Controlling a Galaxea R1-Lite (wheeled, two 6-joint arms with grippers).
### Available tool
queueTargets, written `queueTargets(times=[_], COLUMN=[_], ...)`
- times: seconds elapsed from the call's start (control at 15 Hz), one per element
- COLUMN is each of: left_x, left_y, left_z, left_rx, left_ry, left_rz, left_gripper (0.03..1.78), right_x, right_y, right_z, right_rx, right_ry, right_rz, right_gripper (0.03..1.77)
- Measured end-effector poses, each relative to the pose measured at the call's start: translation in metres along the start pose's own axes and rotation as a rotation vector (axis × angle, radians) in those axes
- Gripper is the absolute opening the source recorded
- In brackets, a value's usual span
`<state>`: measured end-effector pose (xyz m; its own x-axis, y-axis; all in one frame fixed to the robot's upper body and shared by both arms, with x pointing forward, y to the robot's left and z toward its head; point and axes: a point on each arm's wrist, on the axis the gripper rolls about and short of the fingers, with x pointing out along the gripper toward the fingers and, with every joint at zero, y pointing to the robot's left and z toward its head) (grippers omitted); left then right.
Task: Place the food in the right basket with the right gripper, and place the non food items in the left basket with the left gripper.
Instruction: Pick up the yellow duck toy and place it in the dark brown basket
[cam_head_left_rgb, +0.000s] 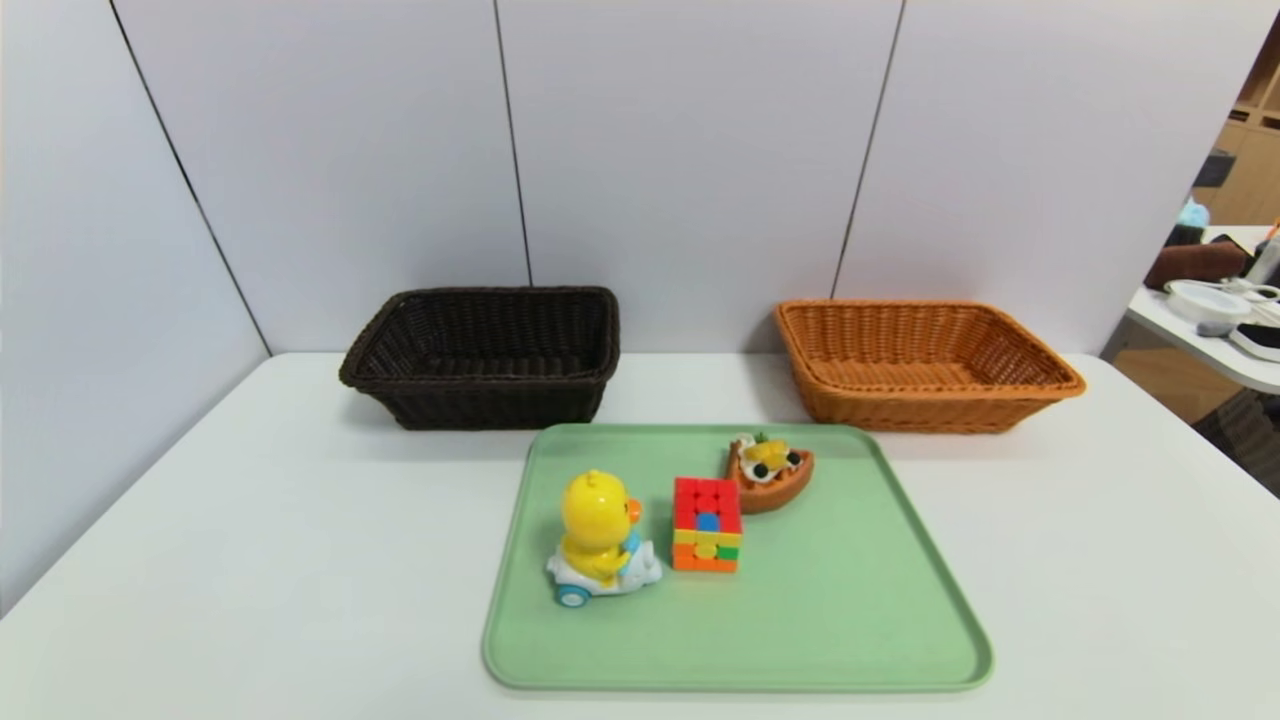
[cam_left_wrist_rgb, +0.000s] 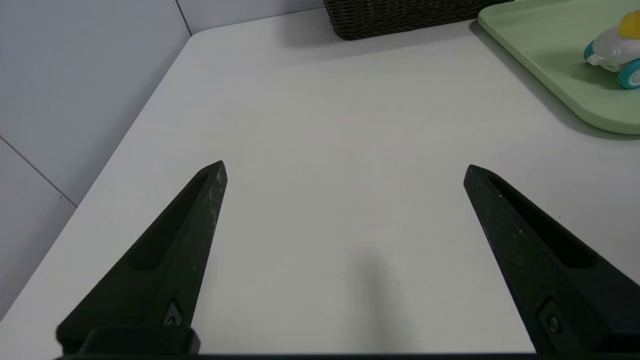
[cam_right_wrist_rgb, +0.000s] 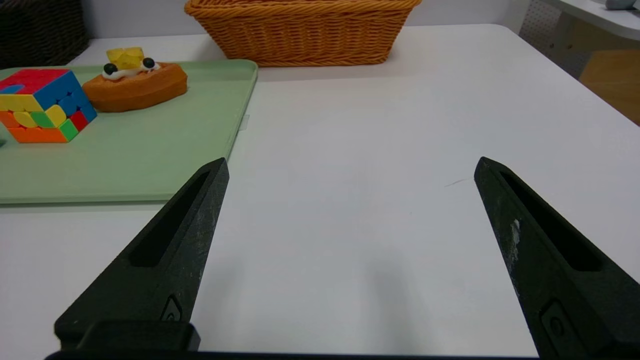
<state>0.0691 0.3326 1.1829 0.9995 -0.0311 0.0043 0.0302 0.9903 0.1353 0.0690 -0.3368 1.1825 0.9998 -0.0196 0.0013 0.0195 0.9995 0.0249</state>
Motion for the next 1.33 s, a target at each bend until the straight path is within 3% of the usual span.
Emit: queueTargets(times=[1.0,1.33], left_x=[0.0,-0.0017], left_y=[0.0,0.0003], left_z=[-0.0002,0.0057], left_rx=[-0.008,-0.011], left_ry=[0.002,-0.012], left_rz=[0.002,-0.016], left_gripper=[1.69,1.69], right_x=[0.0,-0.0001], right_y=[0.0,0.0003], right_z=[-0.0002,0.0001], right_rx=[0.003,-0.038], right_ry=[0.002,0.001], right_rz=[0.001,0.014], right_gripper=[1.7,1.7])
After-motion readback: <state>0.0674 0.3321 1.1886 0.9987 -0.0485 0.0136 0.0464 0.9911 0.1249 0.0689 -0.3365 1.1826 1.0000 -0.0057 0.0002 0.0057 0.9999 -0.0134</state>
